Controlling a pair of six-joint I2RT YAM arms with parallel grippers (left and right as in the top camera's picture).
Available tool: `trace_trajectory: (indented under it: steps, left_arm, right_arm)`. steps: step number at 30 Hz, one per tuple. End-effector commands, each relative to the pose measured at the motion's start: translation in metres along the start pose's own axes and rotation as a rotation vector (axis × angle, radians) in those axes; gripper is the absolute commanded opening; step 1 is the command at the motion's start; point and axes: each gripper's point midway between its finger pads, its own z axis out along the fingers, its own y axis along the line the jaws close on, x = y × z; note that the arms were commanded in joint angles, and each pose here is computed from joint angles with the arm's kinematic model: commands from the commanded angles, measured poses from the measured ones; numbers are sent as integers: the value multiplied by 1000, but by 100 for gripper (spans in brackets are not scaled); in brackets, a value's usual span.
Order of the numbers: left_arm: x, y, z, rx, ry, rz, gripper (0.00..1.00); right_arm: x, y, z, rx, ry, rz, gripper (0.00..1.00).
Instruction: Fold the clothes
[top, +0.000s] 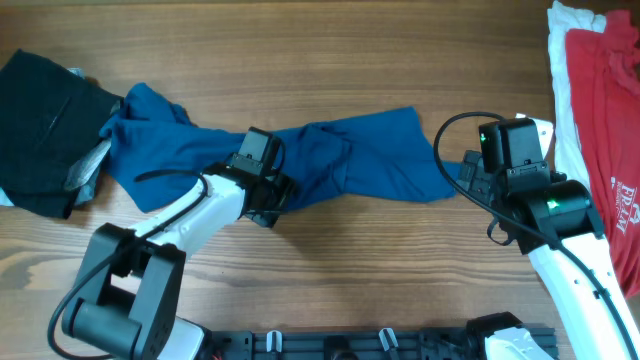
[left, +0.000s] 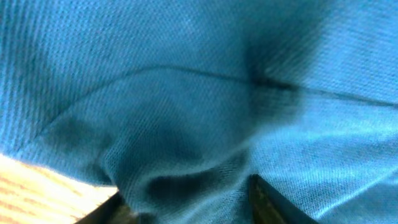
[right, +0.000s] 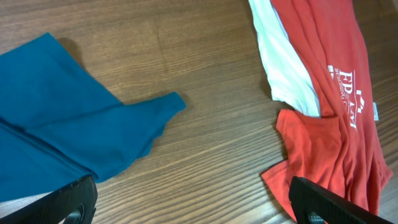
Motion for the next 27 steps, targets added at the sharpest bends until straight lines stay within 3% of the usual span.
trace_trajectory:
  steps: [1, 6, 11, 15, 17, 21, 23, 27]
  left_arm:
    - [-4, 19, 16, -77, -18, 0, 6]
    - [-4, 37, 2, -140, -5, 121, 4]
    - [-22, 47, -65, -92, -65, 286, 4]
    - [-76, 92, -145, -113, -355, 133, 4]
    - [-85, 102, -170, -44, -416, 52, 4]
    - [-99, 125, -182, -116, -494, -7, 4]
    - [-115, 139, -190, -185, -567, -50, 4]
    - [-122, 148, -187, -232, -568, -83, 4]
  right_arm:
    - [-1, -1, -2, -3, -5, 21, 100]
    - [-1, -1, -2, -4, -3, 21, 100]
    - [12, 19, 1, -116, 59, 14, 100]
    - [36, 38, 16, -180, 175, -14, 100]
    - [44, 53, 28, -213, 246, -34, 100]
    - [56, 85, 49, -310, 351, -82, 100]
    - [71, 88, 63, -274, 442, -42, 99]
    - [87, 85, 84, -179, 526, 12, 99]
